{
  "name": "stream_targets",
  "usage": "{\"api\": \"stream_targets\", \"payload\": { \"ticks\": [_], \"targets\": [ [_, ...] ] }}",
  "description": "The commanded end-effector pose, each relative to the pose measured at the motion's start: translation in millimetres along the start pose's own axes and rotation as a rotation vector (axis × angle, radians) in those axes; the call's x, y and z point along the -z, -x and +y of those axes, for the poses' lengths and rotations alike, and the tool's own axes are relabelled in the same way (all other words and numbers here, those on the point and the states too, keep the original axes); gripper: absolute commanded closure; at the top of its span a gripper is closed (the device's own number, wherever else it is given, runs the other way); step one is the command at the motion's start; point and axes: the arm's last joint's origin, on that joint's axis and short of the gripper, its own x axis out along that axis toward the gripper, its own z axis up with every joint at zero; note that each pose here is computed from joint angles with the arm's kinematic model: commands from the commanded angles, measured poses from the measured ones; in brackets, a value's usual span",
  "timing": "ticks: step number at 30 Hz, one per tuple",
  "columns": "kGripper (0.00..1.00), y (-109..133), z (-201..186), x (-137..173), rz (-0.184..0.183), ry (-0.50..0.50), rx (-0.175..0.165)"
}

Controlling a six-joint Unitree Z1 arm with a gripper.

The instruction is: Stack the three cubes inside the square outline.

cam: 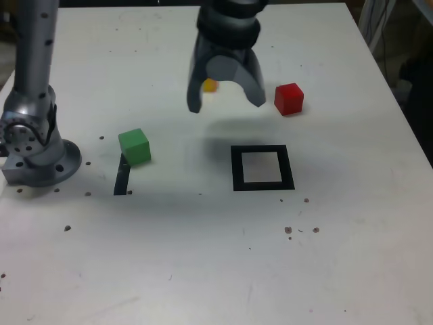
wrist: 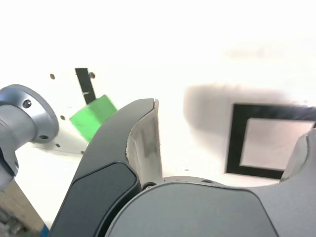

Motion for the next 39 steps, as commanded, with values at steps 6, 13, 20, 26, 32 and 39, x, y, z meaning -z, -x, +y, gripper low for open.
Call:
{"api": "stream_targets", "payload": {
  "ticks": [6,13,20,26,32,39],
  "targets": [
    [0.04,60.1,26.9,-28.4,-0.253,0.065,-0.033],
    [0.04,52.9,43.9,-43.1,-0.240,0.088,-0.040],
    [0.05,17.6,53.3,-75.7,-0.151,0.088,-0.031],
    [0.05,1.0,60.9,-91.5,-0.125,0.098,-0.039],
    [0.10,-12.7,72.3,-103.6,-0.117,0.107,-0.028],
    [0.17,-17.0,79.4,-106.6,-0.136,0.126,-0.017]
  ]
}}
